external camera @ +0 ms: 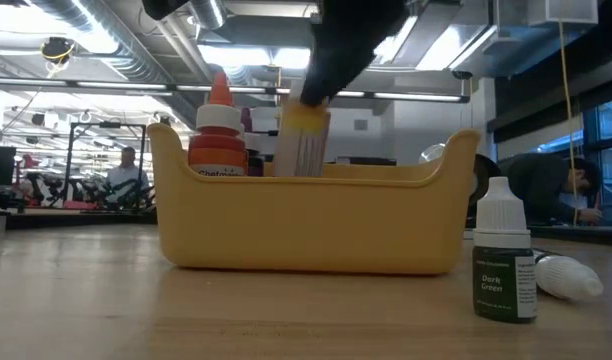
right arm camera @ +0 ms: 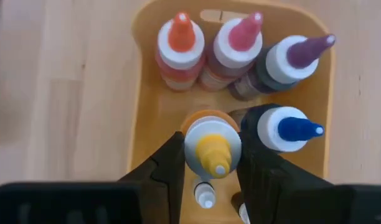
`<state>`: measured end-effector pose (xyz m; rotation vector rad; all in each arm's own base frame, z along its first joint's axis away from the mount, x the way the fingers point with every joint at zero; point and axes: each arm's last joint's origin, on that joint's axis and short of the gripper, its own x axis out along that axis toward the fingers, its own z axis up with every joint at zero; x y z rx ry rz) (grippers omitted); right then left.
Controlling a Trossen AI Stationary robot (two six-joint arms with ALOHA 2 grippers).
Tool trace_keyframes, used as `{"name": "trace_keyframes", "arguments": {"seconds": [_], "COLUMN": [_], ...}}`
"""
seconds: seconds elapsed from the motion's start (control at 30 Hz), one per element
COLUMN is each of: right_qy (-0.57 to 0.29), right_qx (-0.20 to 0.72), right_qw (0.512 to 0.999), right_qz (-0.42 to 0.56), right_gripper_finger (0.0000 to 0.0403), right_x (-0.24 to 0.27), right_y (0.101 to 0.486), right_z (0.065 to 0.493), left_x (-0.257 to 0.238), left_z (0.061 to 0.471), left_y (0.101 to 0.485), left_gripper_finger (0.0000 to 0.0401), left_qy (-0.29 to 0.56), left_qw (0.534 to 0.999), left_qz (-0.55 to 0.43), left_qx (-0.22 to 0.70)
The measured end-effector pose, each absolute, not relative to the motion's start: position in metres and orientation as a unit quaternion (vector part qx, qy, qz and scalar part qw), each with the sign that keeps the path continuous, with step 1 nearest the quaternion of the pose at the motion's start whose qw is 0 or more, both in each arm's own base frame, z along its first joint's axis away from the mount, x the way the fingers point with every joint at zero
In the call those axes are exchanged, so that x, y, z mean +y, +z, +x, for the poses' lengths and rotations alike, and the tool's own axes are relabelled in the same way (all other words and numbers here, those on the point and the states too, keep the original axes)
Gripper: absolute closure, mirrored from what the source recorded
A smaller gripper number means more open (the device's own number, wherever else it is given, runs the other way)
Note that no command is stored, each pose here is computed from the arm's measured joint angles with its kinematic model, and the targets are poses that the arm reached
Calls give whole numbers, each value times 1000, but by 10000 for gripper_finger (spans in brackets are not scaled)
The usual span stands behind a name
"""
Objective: Pick & Place food coloring
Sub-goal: Put the large yellow food coloring bottle in the yellow bin
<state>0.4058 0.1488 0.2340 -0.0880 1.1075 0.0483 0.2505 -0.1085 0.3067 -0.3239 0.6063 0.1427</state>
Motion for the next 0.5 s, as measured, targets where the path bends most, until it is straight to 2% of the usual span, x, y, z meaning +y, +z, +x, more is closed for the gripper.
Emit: {"name": "trace_keyframes", "arguments": {"seconds": [0.37, 0.5], "right_qy": [20, 16], "right_qx": [542, 539], "right_qw": [839, 841], "right_qz": [-51, -54], "right_gripper_finger": [283, 240], "right_x": [153, 153], "right_y": [207, 206], "right_z": [416, 417], "left_x": [-109, -109], "left_z": [250, 250], "left_y": [307, 307], "left_gripper_finger": [342, 342], "left_qy": [69, 66], "left_qw": [940, 939], "left_qz": [-155, -155], "left_qx": [297, 299]}}
